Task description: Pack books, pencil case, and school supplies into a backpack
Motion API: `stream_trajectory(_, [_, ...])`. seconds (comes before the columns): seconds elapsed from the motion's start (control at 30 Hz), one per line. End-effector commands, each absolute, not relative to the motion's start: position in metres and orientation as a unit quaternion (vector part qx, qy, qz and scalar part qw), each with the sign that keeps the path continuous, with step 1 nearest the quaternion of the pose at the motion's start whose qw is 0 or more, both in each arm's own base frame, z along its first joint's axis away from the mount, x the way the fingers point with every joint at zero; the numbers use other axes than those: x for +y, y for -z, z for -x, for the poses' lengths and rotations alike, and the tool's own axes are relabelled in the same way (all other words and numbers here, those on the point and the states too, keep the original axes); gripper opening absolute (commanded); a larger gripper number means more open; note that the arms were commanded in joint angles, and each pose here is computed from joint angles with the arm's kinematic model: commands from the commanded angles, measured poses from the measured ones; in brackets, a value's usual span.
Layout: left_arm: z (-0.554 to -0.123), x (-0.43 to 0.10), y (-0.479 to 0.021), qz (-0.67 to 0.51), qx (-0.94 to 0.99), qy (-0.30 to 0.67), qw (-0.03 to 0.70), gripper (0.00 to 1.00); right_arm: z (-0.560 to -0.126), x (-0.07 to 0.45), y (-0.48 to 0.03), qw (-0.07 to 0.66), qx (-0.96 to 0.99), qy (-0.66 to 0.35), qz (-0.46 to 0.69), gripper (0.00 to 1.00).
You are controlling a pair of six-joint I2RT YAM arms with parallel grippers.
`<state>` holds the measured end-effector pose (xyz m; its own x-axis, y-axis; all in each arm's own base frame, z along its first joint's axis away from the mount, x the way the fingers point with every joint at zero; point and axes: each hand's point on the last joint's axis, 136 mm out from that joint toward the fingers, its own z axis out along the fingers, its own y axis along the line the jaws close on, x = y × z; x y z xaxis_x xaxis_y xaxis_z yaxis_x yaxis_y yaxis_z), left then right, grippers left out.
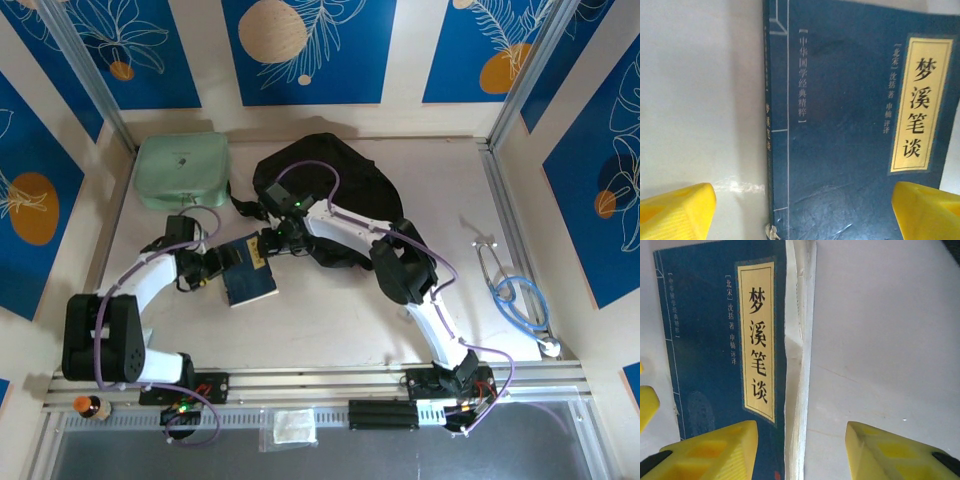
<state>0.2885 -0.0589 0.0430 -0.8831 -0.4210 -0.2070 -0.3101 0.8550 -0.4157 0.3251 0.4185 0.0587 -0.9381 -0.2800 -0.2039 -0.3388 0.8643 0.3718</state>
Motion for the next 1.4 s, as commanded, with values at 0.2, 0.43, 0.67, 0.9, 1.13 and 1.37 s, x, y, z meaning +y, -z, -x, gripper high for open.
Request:
stream_trajectory(0.2, [-0.288, -0.065, -0.039, 0.176, 0.956, 0.205, 0.118, 0.70, -0.318, 0.426, -0.041, 0.017, 0.965, -0.209, 0.155, 0.39])
stream_trajectory(0.43, [-0.290, -0.071, -0.036, 0.185, 0.949, 0.225, 0.117, 0.59, -0.317, 0.416, -0.022, 0.002, 0.971, -0.189, 0.147, 0.30])
stream_trajectory(0.67, [-0.290, -0.074, -0.031, 0.195, 0.946, 0.235, 0.108, 0.53, -0.313, 0.411, -0.010, -0.009, 0.973, -0.180, 0.141, 0.26])
stream_trajectory(0.9, [-0.289, -0.070, -0.027, 0.204, 0.948, 0.221, 0.106, 0.60, -0.311, 0.408, -0.004, -0.015, 0.974, -0.176, 0.140, 0.25])
stream_trajectory(1.13, [-0.290, -0.087, -0.024, 0.195, 0.940, 0.268, 0.085, 0.61, -0.310, 0.408, -0.001, -0.018, 0.975, -0.175, 0.139, 0.23])
stream_trajectory(1.37, [-0.299, -0.110, -0.068, 0.162, 0.913, 0.355, 0.121, 0.54, -0.311, 0.405, 0.002, -0.017, 0.976, -0.168, 0.138, 0.21])
